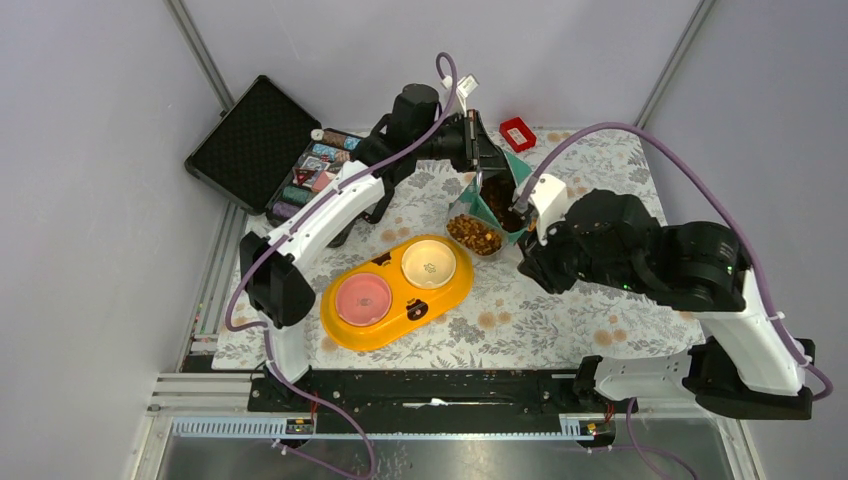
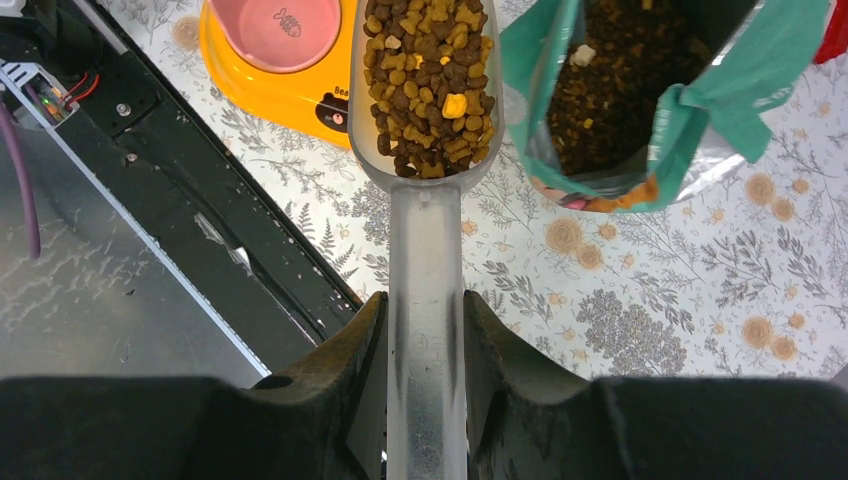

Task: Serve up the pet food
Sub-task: Pour the pet food into the pet food bowl.

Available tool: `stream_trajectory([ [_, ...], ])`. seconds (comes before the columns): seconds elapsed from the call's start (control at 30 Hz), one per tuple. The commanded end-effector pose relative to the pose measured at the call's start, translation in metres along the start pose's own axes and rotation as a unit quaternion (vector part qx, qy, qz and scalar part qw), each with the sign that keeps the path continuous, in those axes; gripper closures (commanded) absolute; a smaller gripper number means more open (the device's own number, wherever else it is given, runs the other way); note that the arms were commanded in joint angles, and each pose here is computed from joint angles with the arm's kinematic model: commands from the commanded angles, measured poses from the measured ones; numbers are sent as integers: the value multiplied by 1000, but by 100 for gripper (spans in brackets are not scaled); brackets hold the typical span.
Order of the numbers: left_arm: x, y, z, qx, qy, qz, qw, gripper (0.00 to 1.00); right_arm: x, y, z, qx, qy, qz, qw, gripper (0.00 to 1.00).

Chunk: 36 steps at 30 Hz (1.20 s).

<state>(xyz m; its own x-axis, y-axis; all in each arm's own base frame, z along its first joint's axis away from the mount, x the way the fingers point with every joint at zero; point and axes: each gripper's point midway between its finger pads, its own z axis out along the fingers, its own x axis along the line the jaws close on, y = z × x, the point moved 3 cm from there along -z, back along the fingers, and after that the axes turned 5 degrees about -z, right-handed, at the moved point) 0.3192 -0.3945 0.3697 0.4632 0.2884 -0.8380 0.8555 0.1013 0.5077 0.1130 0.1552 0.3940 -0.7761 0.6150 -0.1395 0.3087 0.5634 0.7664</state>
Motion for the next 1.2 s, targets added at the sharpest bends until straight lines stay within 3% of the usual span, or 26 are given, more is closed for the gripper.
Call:
stream_trajectory([
  [0.0, -91, 55, -38, -91, -133, 98, 982, 100, 9, 11, 10, -19, 12, -19, 1000, 100],
  [0.63, -75, 69, -46, -104, -108, 96, 984, 100, 49, -11, 80, -18, 38, 2, 999, 100],
  [1.17, -56, 64, -61, -82, -68, 84, 991, 100, 92, -13, 153, 8, 70, -46, 996, 100],
])
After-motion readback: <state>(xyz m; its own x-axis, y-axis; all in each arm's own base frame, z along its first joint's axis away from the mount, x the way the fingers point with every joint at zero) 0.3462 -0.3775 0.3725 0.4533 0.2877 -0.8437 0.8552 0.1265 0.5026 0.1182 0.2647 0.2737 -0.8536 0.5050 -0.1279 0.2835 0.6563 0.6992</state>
